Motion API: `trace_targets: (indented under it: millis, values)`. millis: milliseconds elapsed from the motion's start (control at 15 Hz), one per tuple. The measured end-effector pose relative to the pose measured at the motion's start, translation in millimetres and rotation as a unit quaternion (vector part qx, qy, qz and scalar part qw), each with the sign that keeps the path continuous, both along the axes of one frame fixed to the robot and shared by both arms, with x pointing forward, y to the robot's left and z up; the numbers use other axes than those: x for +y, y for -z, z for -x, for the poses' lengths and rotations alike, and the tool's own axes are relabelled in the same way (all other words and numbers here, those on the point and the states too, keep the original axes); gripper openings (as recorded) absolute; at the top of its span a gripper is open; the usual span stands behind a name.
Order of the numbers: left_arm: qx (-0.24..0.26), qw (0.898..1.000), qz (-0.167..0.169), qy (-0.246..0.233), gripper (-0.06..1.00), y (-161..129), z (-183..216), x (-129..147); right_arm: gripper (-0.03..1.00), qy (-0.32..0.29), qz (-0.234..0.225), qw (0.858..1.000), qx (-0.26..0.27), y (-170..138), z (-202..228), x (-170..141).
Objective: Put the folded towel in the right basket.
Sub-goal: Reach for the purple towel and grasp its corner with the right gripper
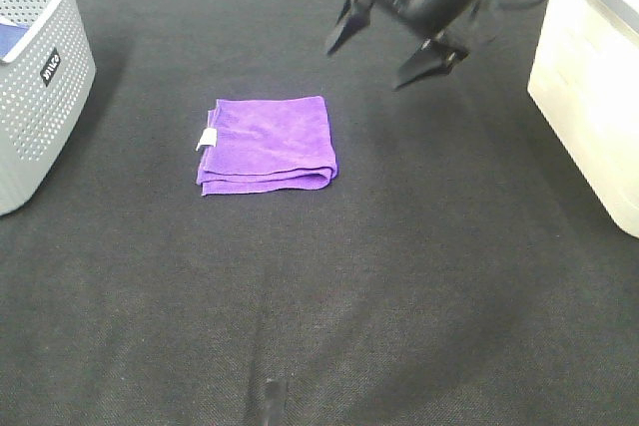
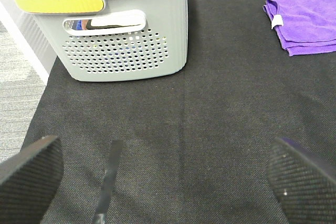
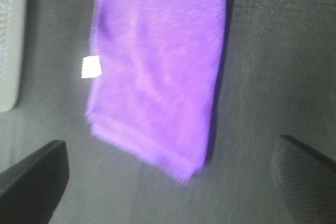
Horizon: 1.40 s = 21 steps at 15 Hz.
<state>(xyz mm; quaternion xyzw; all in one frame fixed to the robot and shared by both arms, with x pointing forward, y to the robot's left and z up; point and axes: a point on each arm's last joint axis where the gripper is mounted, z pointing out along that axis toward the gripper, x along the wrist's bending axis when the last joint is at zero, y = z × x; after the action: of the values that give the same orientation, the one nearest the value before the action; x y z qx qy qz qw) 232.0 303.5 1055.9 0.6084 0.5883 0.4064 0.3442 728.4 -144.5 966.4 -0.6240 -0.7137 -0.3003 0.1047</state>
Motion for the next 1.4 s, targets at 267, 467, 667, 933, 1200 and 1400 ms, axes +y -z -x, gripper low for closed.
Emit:
trace_targets:
  millis: [267, 467, 667, 933, 1200, 1400]
  values:
    - [0.0, 1.0, 0.0, 0.0, 0.99, 0, 0, 0, 0.96, 0.001, 0.001, 0.999, 0.033, 59, -24, 6]
    - [0.0, 1.0, 0.0, 0.0, 0.99, 0, 0, 0, 0.94, 0.016, 0.0, 0.999, 0.044, 84, -29, 7]
    - [0.0, 1.0, 0.0, 0.0, 0.99, 0, 0, 0, 0.94, 0.02, -0.009, 0.999, 0.047, 88, -30, 8]
    - [0.0, 1.0, 0.0, 0.0, 0.99, 0, 0, 0, 0.93, 0.025, -0.02, 0.998, 0.054, 94, -29, 20]
    - [0.0, 1.0, 0.0, 0.0, 0.99, 0, 0, 0, 0.83, 0.003, -0.059, 0.996, 0.068, 110, -13, 74]
    - [0.0, 1.0, -0.001, -0.001, 0.99, 0, 0, 0, 0.72, -0.008, -0.067, 0.995, 0.074, 116, -6, 91]
